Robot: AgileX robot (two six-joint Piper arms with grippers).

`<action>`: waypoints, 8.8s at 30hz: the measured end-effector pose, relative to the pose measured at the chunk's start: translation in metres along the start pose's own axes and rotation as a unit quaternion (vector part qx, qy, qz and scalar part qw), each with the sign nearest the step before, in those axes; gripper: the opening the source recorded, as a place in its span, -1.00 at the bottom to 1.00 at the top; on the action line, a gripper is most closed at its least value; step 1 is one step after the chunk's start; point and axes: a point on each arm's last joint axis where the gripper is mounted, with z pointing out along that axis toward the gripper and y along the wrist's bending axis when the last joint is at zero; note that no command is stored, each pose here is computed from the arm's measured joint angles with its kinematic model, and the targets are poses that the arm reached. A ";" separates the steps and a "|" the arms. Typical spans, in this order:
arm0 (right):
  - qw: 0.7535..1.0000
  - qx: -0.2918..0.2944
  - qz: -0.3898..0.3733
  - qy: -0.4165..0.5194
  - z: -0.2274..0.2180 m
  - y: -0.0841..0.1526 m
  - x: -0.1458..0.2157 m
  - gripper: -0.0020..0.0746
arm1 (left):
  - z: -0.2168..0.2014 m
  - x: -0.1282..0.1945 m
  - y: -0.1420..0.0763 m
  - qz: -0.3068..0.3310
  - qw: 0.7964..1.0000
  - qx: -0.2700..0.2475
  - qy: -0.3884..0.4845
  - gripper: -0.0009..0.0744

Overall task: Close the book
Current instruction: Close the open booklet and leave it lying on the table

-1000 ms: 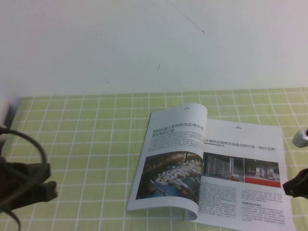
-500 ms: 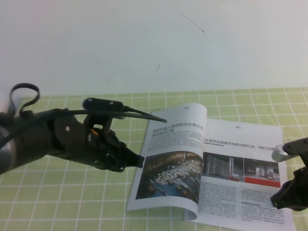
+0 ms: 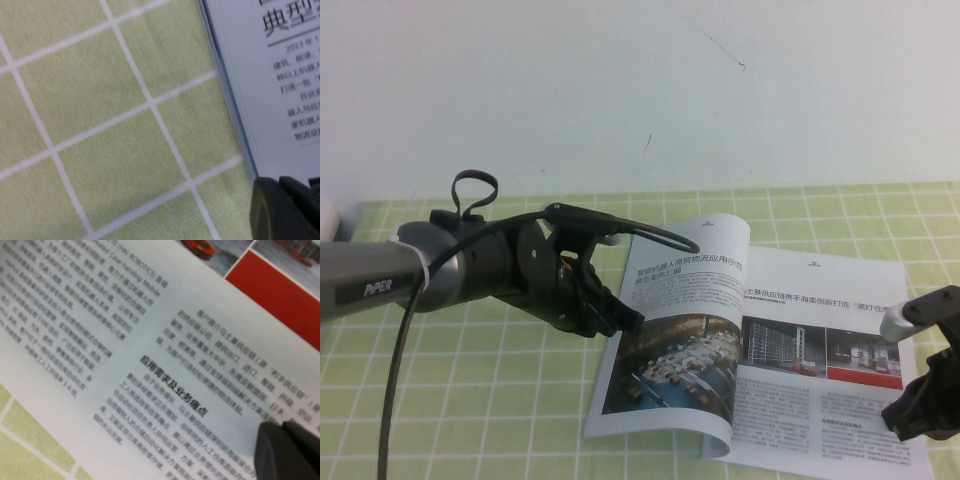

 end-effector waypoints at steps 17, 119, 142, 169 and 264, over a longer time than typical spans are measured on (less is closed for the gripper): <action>1.000 -0.007 -0.015 0.013 0.001 0.000 0.001 -0.95 | 0.016 0.004 0.003 -0.027 1.000 -0.010 0.006 -0.98; 0.940 0.248 0.014 -0.236 -0.182 0.087 0.135 -0.95 | -0.276 0.215 0.008 0.064 0.905 -0.111 -0.406 -0.99; 0.940 0.244 0.017 -0.237 -0.182 0.087 0.135 -0.95 | -0.202 0.283 0.031 -0.104 0.912 -0.129 -0.376 -0.99; 0.941 0.240 0.018 -0.238 -0.181 0.088 0.135 -0.95 | -0.202 0.283 0.029 -0.027 0.917 -0.175 -0.359 -0.99; 0.855 0.327 0.054 -0.399 -0.112 0.066 0.181 -0.95 | -0.202 0.283 0.029 -0.072 0.914 -0.157 -0.367 -0.99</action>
